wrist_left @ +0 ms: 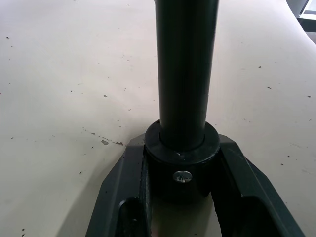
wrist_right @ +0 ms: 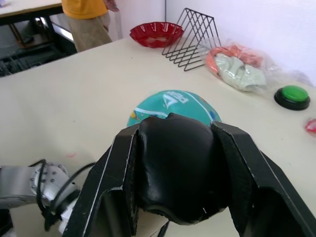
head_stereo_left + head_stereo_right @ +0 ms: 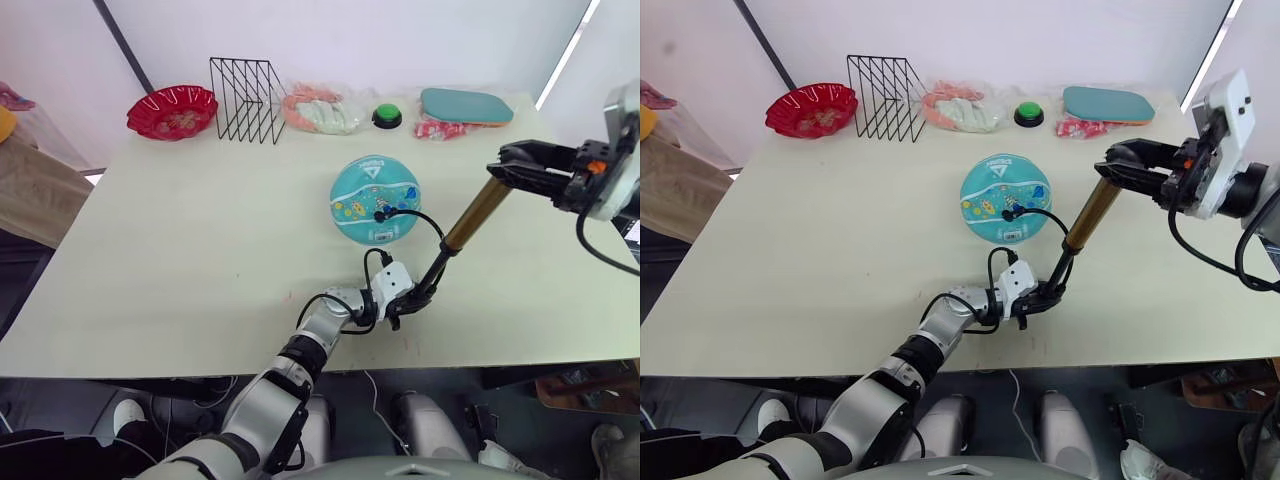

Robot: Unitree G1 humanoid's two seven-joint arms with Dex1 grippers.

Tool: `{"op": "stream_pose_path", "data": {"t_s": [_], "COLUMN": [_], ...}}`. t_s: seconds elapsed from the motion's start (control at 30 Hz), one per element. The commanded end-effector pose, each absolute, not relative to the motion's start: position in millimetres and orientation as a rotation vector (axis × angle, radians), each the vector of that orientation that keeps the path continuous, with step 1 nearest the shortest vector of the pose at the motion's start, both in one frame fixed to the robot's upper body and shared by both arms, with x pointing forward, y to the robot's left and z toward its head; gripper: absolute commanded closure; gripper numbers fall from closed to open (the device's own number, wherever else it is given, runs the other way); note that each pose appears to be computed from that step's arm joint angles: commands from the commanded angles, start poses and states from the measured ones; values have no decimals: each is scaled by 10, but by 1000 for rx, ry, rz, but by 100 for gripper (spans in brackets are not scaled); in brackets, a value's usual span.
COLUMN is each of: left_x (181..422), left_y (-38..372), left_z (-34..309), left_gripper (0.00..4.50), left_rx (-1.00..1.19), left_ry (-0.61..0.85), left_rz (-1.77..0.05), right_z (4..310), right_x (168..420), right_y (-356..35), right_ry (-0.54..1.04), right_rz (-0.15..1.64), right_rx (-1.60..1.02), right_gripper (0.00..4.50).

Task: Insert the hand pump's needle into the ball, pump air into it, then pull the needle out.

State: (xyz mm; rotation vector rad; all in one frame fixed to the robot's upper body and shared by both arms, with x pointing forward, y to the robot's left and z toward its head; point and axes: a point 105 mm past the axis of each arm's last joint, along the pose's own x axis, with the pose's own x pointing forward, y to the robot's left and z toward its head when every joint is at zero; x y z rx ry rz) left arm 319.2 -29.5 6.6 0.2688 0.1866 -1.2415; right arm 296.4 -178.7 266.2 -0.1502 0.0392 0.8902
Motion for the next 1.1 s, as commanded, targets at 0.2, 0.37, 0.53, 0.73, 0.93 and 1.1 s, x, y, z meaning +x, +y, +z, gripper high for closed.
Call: {"op": "stream_pose_path", "data": {"t_s": [0.2, 0.37, 0.53, 0.73, 0.93, 1.1], "left_x": [3085, 3115, 3125, 3113, 3090, 3051], "left_y": [-141, -121, -102, -107, -118, -143], "left_z": [-245, -240, -242, -251, -273, -296], "left_gripper": [343, 343, 343, 343, 343, 343], "left_rx": [260, 258, 257, 254, 250, 248], "left_ry": [317, 318, 321, 323, 330, 335], "left_rz": [-1207, -1189, -1184, -1187, -1195, -1212], "right_z": [1485, 855, 843, 1373, 2058, 2668], "right_x": [3031, 2938, 2979, 3055, 3015, 2943], "right_y": [-1572, -1378, -1349, -1522, -1665, -1727], "right_ry": [270, 367, 344, 214, 103, 21], "right_rz": [915, 968, 970, 952, 949, 946], "right_rx": [-189, -146, -159, -197, -221, -228], "right_gripper": [286, 286, 286, 286, 286, 286]}}
